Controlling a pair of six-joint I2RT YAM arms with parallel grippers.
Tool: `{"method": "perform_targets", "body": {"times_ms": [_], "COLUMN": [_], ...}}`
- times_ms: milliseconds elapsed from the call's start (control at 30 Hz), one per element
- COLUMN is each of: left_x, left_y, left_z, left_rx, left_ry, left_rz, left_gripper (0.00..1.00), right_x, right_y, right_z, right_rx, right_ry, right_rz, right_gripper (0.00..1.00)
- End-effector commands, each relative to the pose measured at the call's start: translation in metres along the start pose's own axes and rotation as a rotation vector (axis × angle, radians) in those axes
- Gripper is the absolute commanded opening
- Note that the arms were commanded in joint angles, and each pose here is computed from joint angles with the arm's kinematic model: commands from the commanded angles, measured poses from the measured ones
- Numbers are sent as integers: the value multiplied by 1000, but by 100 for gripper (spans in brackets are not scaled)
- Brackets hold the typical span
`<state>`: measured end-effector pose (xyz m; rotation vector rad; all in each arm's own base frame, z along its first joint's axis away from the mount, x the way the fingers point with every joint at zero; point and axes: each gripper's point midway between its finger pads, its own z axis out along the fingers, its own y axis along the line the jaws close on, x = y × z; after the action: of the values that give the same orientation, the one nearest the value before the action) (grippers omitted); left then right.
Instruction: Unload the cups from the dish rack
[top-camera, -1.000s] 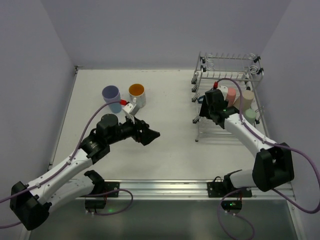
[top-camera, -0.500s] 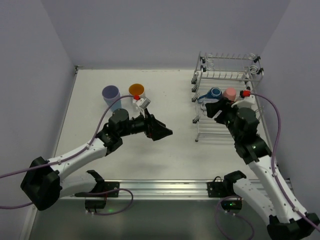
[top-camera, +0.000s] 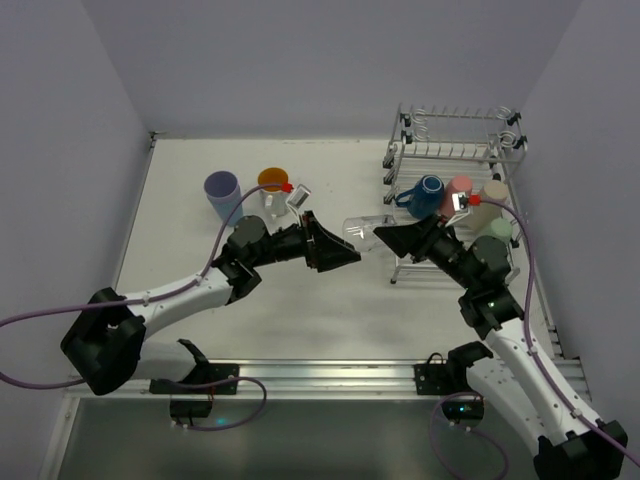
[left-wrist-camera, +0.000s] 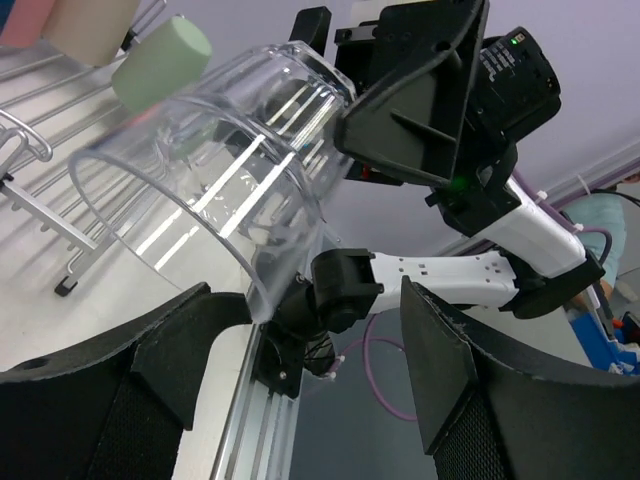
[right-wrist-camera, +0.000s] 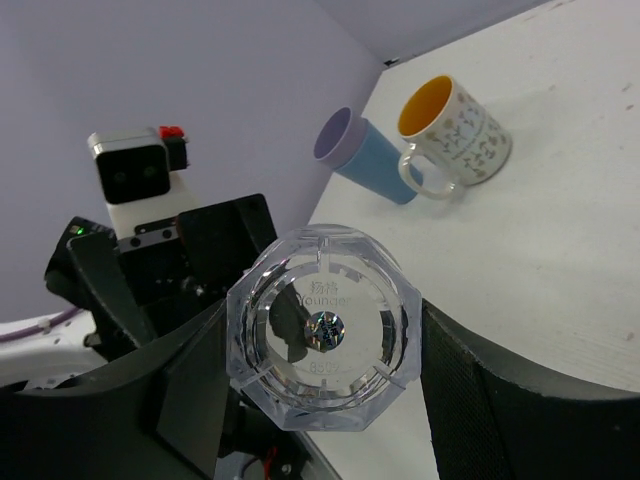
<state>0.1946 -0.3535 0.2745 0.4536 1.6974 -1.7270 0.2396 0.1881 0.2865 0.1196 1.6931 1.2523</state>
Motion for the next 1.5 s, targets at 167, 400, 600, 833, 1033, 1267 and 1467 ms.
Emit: {"method": "perform_targets", "body": {"times_ms": [167,400,600,833,1033,1267,1467], "left_x": [-26,-45,-77,-106,-104,-96,-80], "left_y": [-32,-40,22,121,196,257,286], "left_z": [8,11,18,2,-3,-7,-14], "left_rx": [98,102,-310,-893,-1152,-1283,-1322], "left_ry": [-95,-168,-130,93,279,433,548], "left_rz": [70,127,319,466,501,515,514], "left_gripper": [68,5,0,0,0,0,0], "right_x": [5,22,20,4,8,8,11], "right_y": [38,28,7,-31,-48,-52,-54], "right_z": [-7,-1,-3,-31,-44,-51,-48], "right_rx": [-208,-231,-88,184,261,287,275], "right_ry": [26,83,63,-42,-49,-49,-40], "right_rz": [43,135,63,-84,-131,-184,-183], "right_gripper": [35,36,93,98,98,98,98]}}
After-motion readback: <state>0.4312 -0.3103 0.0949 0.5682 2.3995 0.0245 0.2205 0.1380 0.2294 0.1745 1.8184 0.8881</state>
